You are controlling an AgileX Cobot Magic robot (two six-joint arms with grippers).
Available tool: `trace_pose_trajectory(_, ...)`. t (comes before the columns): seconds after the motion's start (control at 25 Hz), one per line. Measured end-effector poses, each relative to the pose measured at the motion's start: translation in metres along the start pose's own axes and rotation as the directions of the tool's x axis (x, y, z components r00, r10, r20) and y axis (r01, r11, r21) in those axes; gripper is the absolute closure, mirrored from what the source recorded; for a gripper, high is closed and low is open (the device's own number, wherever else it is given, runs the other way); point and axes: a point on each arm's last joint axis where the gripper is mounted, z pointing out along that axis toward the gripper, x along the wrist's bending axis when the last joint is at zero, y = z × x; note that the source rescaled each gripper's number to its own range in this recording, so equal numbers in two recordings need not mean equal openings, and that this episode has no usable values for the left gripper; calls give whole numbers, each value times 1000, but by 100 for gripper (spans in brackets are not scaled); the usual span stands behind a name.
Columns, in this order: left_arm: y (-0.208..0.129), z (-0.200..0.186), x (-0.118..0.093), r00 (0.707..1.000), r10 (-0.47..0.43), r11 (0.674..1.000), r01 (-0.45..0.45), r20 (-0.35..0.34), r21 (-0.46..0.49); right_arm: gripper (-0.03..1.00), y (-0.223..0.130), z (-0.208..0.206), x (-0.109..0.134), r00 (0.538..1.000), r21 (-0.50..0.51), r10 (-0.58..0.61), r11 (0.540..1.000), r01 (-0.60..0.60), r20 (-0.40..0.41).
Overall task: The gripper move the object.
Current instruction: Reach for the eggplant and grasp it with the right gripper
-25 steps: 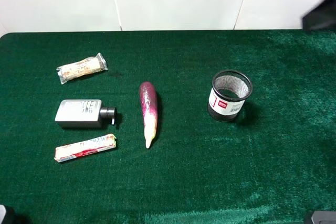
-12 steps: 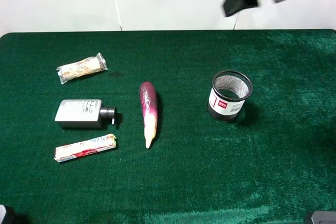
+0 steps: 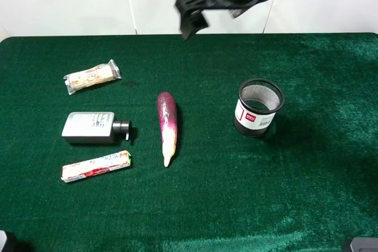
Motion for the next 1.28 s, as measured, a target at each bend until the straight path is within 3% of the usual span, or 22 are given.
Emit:
trace_pose_trajectory(0.28,0,0,0,1000,0,1000,0,0,0,-3,-1,54,18,998,76,-24,997,28,-54)
trace_pose_trajectory(1.28,0,0,0,1000,1,1000,-1,0,0,-3,-37,165,40,996,240,-66,967,80,-64)
